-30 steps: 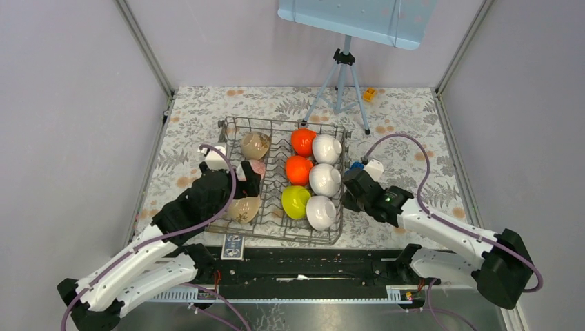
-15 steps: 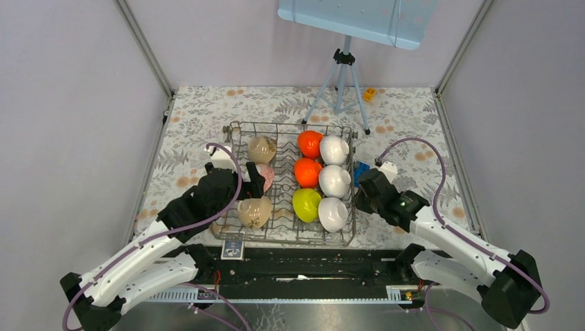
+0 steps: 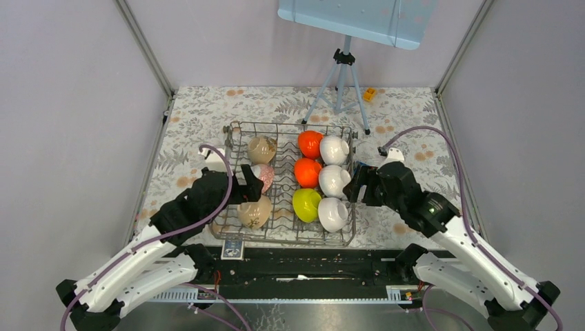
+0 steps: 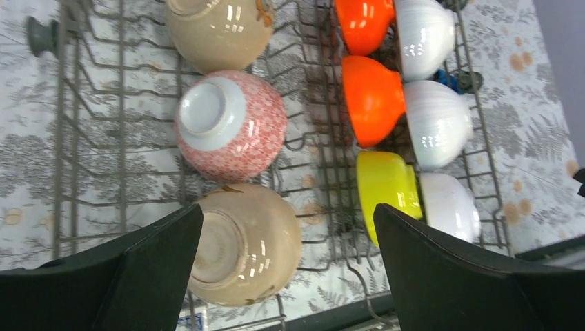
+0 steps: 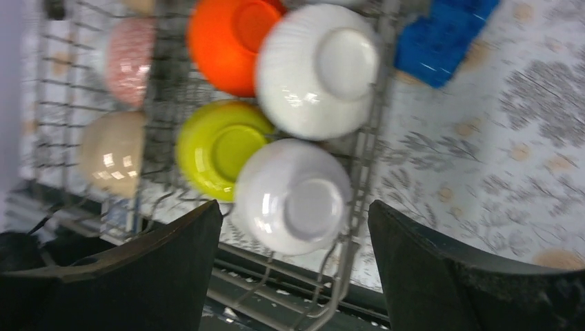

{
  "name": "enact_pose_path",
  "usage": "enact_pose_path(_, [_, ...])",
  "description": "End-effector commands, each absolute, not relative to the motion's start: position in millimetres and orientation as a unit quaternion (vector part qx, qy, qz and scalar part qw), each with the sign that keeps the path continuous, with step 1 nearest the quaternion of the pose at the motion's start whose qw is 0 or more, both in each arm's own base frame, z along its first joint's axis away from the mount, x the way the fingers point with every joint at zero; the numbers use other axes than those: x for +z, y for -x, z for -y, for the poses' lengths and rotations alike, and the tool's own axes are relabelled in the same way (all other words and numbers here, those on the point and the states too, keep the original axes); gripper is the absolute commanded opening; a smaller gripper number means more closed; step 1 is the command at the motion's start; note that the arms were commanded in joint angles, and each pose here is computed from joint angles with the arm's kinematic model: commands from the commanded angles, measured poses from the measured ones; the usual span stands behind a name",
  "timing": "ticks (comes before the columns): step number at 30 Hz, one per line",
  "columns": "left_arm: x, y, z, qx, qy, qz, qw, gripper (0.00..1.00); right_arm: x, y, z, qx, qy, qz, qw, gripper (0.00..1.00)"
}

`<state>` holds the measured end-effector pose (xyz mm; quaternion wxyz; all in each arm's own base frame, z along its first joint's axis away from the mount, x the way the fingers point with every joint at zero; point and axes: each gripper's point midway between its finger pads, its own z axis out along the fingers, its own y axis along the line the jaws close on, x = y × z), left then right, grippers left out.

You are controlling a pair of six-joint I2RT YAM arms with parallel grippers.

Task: Unload the bowls from the dish rack
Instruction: Adjust the dish rack at the center of the board, then pick up the bowl from the dish rack.

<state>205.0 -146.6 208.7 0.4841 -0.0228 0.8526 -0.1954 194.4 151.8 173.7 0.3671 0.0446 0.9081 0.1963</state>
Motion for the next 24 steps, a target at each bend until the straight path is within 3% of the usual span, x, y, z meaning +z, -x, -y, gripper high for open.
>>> enact_pose_path(1, [232, -194, 182, -0.301, 0.02, -0.838, 0.455, 0.99, 219, -191, -191, 0.329, 0.028, -0.849, 0.413, 0.86])
enact_pose_path(5, [225, -177, 230, -0.394, 0.003, -0.839, 0.376, 0.99, 216, -191, -202, 0.346, 0.036, -0.849, 0.398, 0.87])
enact_pose_path(9, [228, -169, 256, -0.433, 0.01, -0.821, 0.373, 0.99, 197, -195, -201, 0.323, 0.031, -0.864, 0.384, 0.87])
enact_pose_path(16, [215, -157, 288, -0.445, 0.027, -0.819, 0.362, 0.99, 187, -194, -207, 0.37, -0.012, -0.844, 0.388, 0.85])
enact_pose_path(24, [198, -133, 340, -0.449, 0.004, -0.835, 0.318, 0.98, 162, -187, -189, 0.311, -0.022, -0.88, 0.359, 0.85])
